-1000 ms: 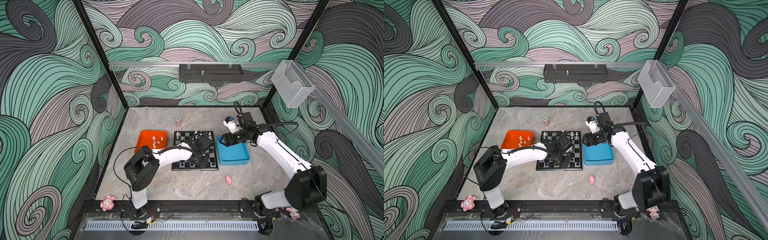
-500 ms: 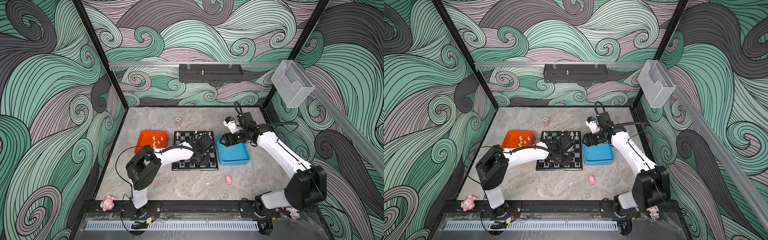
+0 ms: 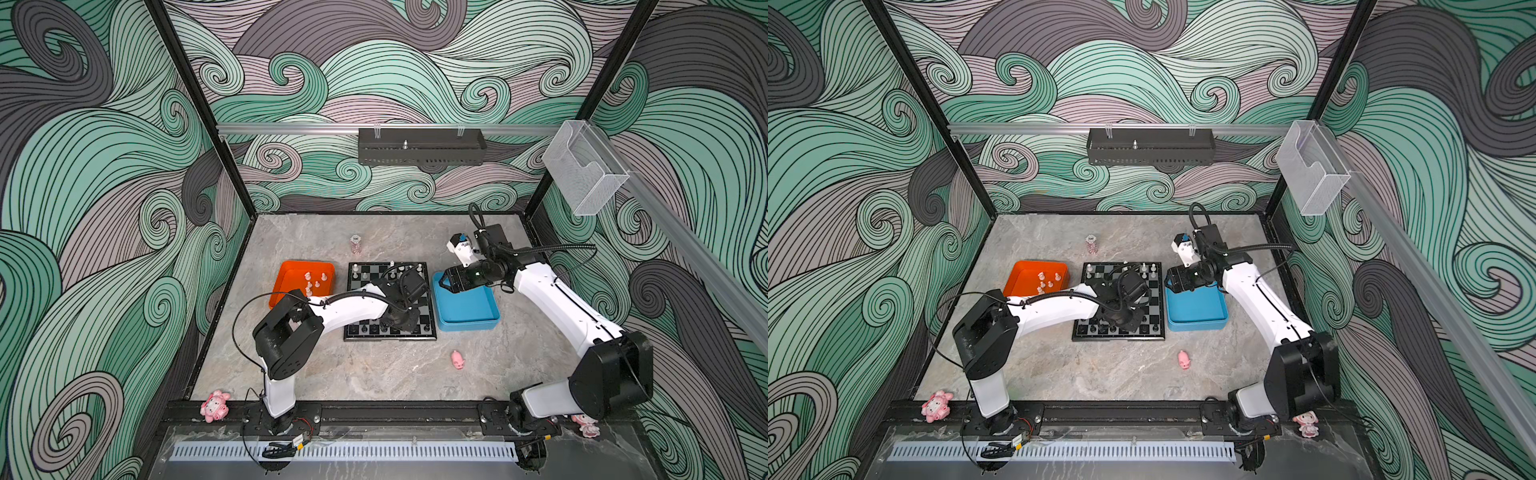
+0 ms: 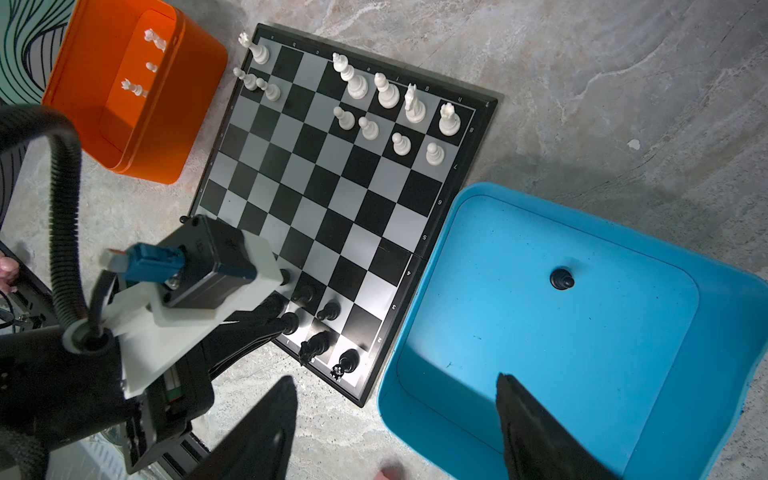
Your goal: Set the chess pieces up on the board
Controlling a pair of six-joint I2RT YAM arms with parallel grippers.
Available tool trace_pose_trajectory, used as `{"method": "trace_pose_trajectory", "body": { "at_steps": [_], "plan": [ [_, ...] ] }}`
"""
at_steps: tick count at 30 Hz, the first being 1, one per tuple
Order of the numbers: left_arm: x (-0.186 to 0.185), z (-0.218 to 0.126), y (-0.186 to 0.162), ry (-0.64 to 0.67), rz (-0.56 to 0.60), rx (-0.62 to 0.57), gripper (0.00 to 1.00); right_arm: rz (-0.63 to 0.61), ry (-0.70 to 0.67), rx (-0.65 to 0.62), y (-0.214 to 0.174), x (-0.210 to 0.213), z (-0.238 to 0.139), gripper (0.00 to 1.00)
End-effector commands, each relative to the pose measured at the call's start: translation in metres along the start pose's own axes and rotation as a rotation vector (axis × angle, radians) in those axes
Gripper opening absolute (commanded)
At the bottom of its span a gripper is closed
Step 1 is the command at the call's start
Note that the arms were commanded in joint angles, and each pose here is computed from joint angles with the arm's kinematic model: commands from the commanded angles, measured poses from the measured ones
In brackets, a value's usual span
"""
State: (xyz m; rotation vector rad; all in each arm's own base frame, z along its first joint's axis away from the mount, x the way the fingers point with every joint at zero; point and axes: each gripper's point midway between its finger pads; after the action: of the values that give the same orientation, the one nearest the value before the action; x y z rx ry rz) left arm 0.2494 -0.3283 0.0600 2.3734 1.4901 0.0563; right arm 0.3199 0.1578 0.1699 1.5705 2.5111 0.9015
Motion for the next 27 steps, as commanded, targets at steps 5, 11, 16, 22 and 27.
{"method": "trace_pose_trajectory", "body": {
  "at_steps": [5, 11, 16, 22, 27],
  "plan": [
    [-0.0036, 0.0005, 0.0097, 0.006, 0.007, -0.026, 0.00, 0.004, 0.007, 0.010, -0.0034, -0.0018, 0.0037, 0.76],
    [-0.0040, 0.0010, 0.0092, 0.004, 0.010, -0.022, 0.00, 0.006, 0.007, 0.011, -0.0039, -0.0021, 0.0040, 0.76],
    [-0.0049, 0.0011, 0.0082, 0.000, 0.010, -0.017, 0.00, 0.006, 0.010, 0.011, -0.0032, -0.0020, 0.0044, 0.76],
    [-0.0063, 0.0010, 0.0080, -0.005, 0.014, -0.016, 0.00, 0.006, 0.010, 0.011, -0.0034, -0.0020, 0.0044, 0.76],
    [-0.0069, 0.0003, 0.0067, -0.011, 0.013, -0.012, 0.00, 0.006, 0.011, 0.014, -0.0042, -0.0017, 0.0049, 0.76]
  ]
}}
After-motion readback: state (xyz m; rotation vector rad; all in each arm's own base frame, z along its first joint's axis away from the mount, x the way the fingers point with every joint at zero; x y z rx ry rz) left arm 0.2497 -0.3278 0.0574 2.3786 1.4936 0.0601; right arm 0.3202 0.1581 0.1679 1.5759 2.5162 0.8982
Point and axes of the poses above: each gripper's point midway between its finger pads, its own z axis out along the fingers, its own x axis along the line the jaws close on, y = z × x, and after that the axes turned 1 degree about -z, right-handed
